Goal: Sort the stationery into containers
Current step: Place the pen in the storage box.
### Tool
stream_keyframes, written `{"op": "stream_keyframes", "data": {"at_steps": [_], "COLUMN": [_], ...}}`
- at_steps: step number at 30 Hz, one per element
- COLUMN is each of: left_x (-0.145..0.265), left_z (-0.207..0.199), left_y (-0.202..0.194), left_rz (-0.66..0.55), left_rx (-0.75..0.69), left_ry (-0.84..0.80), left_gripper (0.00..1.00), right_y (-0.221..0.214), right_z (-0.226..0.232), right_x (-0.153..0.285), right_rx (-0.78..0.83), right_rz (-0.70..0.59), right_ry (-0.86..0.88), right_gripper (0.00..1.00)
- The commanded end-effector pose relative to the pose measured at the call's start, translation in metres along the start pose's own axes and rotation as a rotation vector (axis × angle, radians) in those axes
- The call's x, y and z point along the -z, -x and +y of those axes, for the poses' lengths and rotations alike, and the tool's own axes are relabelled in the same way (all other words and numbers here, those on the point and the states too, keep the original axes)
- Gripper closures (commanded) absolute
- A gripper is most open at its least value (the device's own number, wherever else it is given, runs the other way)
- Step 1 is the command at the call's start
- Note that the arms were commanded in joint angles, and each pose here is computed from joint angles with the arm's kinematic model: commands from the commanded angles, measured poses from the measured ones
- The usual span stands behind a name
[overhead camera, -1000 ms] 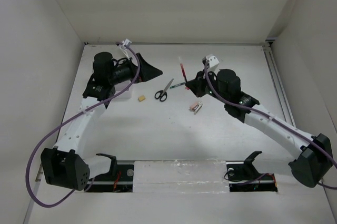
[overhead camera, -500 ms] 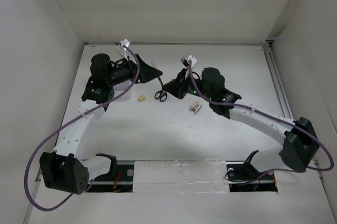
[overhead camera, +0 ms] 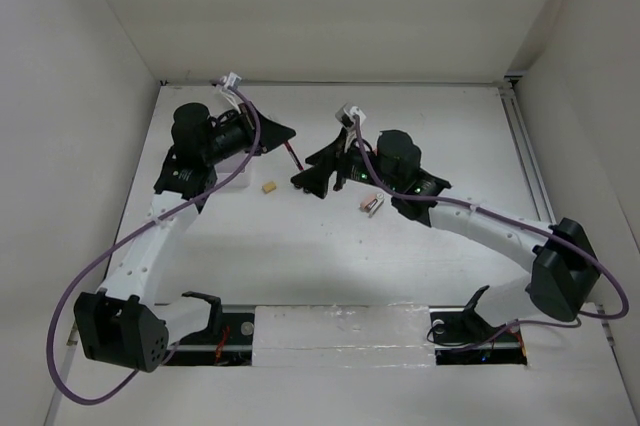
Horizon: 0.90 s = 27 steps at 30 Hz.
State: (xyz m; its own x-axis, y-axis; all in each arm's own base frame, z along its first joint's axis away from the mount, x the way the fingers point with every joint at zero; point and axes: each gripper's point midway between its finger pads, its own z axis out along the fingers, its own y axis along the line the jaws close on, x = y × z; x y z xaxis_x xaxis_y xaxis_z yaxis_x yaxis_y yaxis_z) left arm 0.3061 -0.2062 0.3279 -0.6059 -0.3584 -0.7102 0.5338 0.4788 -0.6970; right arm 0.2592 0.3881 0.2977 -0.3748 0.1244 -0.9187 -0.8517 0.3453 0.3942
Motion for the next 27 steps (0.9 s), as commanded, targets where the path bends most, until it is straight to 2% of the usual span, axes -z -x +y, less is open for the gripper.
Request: {"op": "stream_keyframes", "data": {"at_steps": [1, 2, 4, 6, 10, 11, 13, 14, 18, 20, 21, 22, 27], "left_x": [0.008, 0.01, 0.018, 0.02, 0.018, 0.028, 0.047, 0.063, 0.101, 0.14, 0.141, 0.16, 0.184], "left_z": [0.009, 0.018, 0.041, 0.063, 0.084, 0.097, 0.122, 0.142, 0.185, 0.222, 0.222, 0.229, 0.256], "left_y": [0.041, 0.046, 0.07, 0.084, 0.104, 0.115, 0.126, 0.134, 0.147, 0.153, 0.151, 0.156, 0.153], "left_rz": [-0.173, -0.197, -0.307, -0.353, -0.384, -0.441, -0.482, -0.514, -0.573, -0.62, -0.613, -0.657, -0.685], "left_rx": [-0.051, -0.035, -0.034, -0.025, -0.029, -0.027, 0.009, 0.035, 0.108, 0.177, 0.18, 0.176, 0.178], "left_ry": [0.136, 0.198, 0.355, 0.473, 0.574, 0.669, 0.835, 0.95, 1.155, 1.295, 1.301, 1.377, 1.574], "left_gripper": [1.0, 1.0, 1.0, 1.0, 1.0, 1.0, 1.0, 1.0, 1.0, 1.0, 1.0, 1.0, 1.0], "right_y": [0.031, 0.033, 0.017, 0.008, -0.004, -0.01, -0.015, -0.011, -0.022, -0.023, -0.029, -0.029, -0.043], "right_z": [0.026, 0.012, -0.012, -0.048, -0.067, -0.069, -0.082, -0.082, -0.078, -0.076, -0.076, -0.075, -0.074], "right_x": [0.002, 0.005, 0.017, 0.03, 0.058, 0.064, 0.079, 0.086, 0.097, 0.102, 0.102, 0.104, 0.109], "right_rx": [0.043, 0.037, 0.005, -0.018, -0.014, -0.01, -0.01, 0.002, 0.015, 0.024, 0.028, 0.028, 0.028], "right_rz": [-0.106, -0.125, -0.093, -0.086, -0.07, -0.051, -0.047, -0.057, -0.03, -0.028, -0.013, -0.011, 0.015], "right_ry": [0.088, 0.026, -0.086, -0.232, -0.298, -0.321, -0.373, -0.38, -0.38, -0.38, -0.372, -0.372, -0.361], "right_gripper": [0.06, 0.0, 0.0, 0.0, 0.0, 0.0, 0.0, 0.0, 0.0, 0.0, 0.0, 0.0, 0.0]}}
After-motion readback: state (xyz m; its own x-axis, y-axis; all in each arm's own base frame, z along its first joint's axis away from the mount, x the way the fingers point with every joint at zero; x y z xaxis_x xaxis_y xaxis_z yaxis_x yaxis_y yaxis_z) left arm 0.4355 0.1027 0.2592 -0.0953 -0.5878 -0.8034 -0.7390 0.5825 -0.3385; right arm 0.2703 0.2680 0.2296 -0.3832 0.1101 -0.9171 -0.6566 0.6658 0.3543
